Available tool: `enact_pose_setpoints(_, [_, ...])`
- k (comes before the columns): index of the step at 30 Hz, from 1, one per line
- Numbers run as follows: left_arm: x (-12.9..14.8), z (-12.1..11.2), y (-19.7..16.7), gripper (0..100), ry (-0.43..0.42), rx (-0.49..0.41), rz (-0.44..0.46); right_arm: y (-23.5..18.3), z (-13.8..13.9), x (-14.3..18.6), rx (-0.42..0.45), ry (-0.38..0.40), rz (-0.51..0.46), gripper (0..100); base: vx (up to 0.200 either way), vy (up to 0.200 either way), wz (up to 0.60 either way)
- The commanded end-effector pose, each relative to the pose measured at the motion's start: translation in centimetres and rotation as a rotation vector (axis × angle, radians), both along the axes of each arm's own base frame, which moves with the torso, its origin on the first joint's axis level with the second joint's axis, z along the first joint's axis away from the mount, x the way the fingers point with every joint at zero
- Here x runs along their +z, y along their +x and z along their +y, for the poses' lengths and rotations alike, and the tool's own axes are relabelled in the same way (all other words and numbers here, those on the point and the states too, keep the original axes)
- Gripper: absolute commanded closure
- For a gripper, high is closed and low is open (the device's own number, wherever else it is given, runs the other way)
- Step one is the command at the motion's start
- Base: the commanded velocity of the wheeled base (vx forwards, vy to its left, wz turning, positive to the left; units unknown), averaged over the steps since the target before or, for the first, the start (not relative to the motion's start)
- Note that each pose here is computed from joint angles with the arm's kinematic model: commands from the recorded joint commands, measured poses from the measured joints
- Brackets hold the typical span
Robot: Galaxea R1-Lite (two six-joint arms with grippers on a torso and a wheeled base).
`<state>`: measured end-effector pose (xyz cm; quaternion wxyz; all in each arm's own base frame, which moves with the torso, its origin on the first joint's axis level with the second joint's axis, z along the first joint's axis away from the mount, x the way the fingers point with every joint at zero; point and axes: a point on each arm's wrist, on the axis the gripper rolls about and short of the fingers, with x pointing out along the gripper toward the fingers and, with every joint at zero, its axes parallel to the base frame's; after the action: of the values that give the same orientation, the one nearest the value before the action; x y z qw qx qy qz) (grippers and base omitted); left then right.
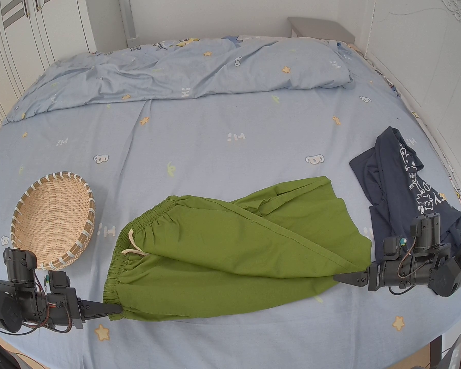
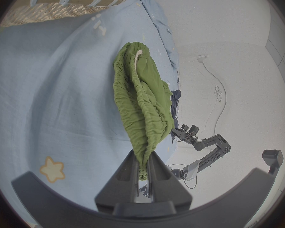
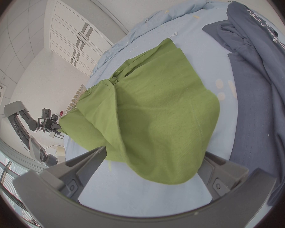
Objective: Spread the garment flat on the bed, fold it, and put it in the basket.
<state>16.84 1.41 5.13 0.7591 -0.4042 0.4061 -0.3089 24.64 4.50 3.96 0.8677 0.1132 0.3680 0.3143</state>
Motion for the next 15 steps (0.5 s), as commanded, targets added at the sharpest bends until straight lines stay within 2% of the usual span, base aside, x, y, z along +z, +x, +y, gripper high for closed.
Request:
enact_pose_setpoints(1, [0.0,-0.1,-0.1,100,0.0,-0.004,0.001,-0.6,-0.1,-0.4,-0.001,-0.002,0.013,0,0.0,0.0,0.0])
enact_pose_setpoints(8, [-0.1,0.0,-0.2,100,0.0,-0.002,0.003,0.1,-0.3,-1.2,-0.016,-0.009,0.027,0,0.0,0.0,0.0])
enact_pose_setpoints(9, [-0.1,-0.1,-0.2,100,0.0,-0.003,0.003,0.1,-0.4,-1.3,-0.02,-0.01,0.025,100,0.0,0.0,0.0])
enact_pose_setpoints(15, [-0.1,-0.1,-0.2,100,0.0,-0.005,0.003,0.6,-0.8,-1.6,-0.042,-0.005,0.0,100,0.0,0.0,0.0])
